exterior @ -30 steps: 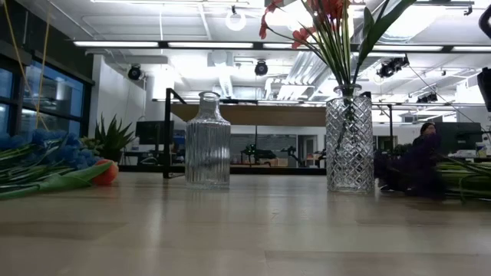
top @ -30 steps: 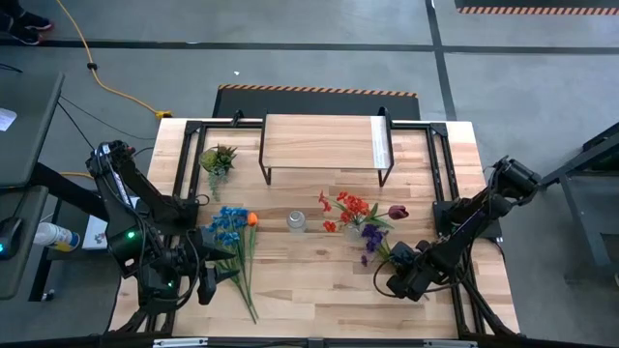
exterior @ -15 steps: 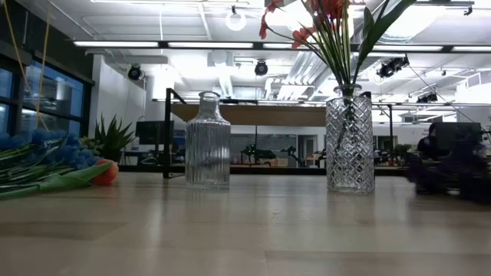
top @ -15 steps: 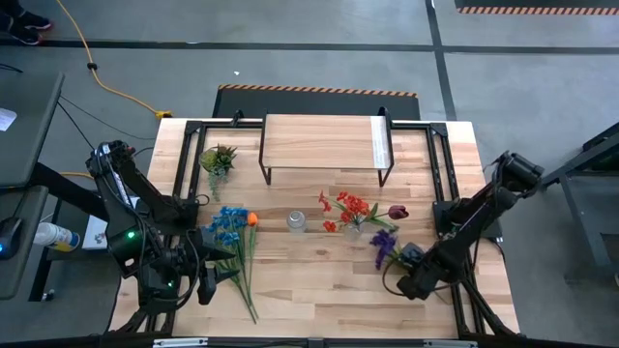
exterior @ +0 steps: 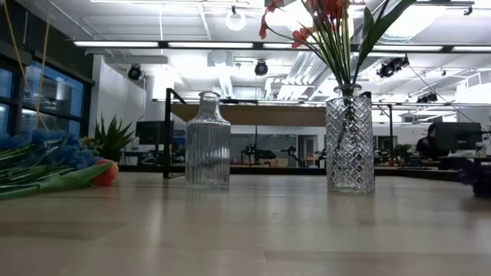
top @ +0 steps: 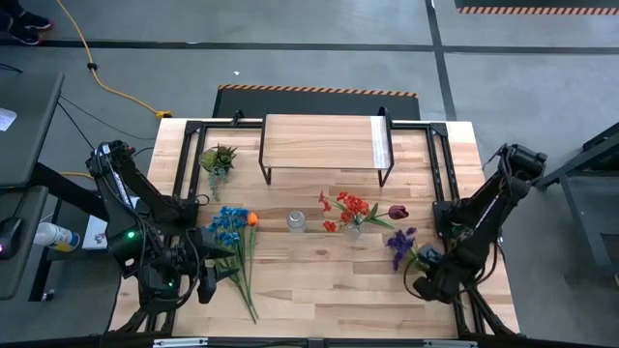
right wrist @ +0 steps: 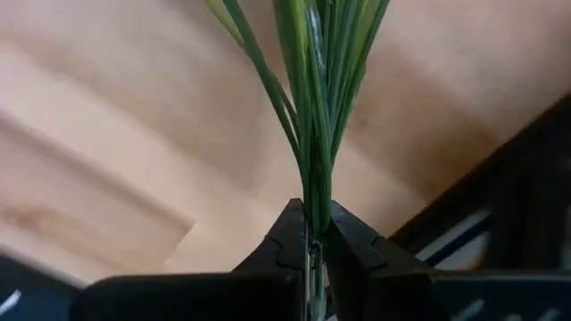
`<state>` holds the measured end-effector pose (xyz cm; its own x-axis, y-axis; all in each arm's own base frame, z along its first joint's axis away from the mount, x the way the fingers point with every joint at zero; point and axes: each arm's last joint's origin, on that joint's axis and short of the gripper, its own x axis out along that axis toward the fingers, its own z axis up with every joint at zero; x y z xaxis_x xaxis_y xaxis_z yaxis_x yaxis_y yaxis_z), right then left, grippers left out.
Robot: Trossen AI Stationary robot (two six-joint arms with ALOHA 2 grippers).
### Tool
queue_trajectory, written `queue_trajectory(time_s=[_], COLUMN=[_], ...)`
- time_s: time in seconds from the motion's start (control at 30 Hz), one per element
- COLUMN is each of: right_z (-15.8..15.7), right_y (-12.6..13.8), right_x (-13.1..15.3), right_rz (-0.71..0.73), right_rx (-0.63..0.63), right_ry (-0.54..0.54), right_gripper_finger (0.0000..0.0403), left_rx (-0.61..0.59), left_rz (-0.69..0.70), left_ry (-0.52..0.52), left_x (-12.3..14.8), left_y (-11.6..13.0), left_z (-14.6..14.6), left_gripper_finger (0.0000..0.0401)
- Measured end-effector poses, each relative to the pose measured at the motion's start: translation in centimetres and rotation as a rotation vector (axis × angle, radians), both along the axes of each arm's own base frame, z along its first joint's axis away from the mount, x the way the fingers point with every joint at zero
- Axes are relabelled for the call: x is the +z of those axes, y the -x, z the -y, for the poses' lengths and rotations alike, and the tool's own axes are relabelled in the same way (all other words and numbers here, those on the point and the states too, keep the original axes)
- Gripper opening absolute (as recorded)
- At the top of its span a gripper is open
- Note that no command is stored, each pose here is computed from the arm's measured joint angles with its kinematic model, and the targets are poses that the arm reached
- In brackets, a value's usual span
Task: Pick and place flowers into a vace then onto a shelf
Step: Put the purple flowers into the right transparent flower vase
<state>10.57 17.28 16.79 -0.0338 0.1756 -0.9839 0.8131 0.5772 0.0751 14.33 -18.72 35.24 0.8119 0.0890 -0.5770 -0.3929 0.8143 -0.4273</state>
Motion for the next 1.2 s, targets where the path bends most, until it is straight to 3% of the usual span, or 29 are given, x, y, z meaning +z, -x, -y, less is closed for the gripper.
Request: queue_trajectory(time_s=[0.3,0.77,1.07,1.2], right_z=[3.1,6.1,6.8,6.8], right_y=[-1.0,1.3,0.8,0.1], right_x=[0.7,3.8,4.0,4.1], right_rz=[0.001,-0.024,0.001,0.097], right_rx=[-0.096,-0.153,-0.209,-0.188], right_ry=[0.151,0.127,0.128,0.119], right_gripper_finger=[0.0011,0.0011,0.0010,0.0010], left_rx=[0.002,0.003,0.000,-0.001], left_rz=[0.005,0.004,0.002,0.001], left_ry=[0.009,0.008,0.004,0.006], left_x=[0.0,0.0,0.0,0.0], left_y=[0.0,0.0,0.0,0.0], left_z=[0.0,0.0,0.0,0.0], left_gripper_finger=[0.0253,0.0253,0.0253,0.0253])
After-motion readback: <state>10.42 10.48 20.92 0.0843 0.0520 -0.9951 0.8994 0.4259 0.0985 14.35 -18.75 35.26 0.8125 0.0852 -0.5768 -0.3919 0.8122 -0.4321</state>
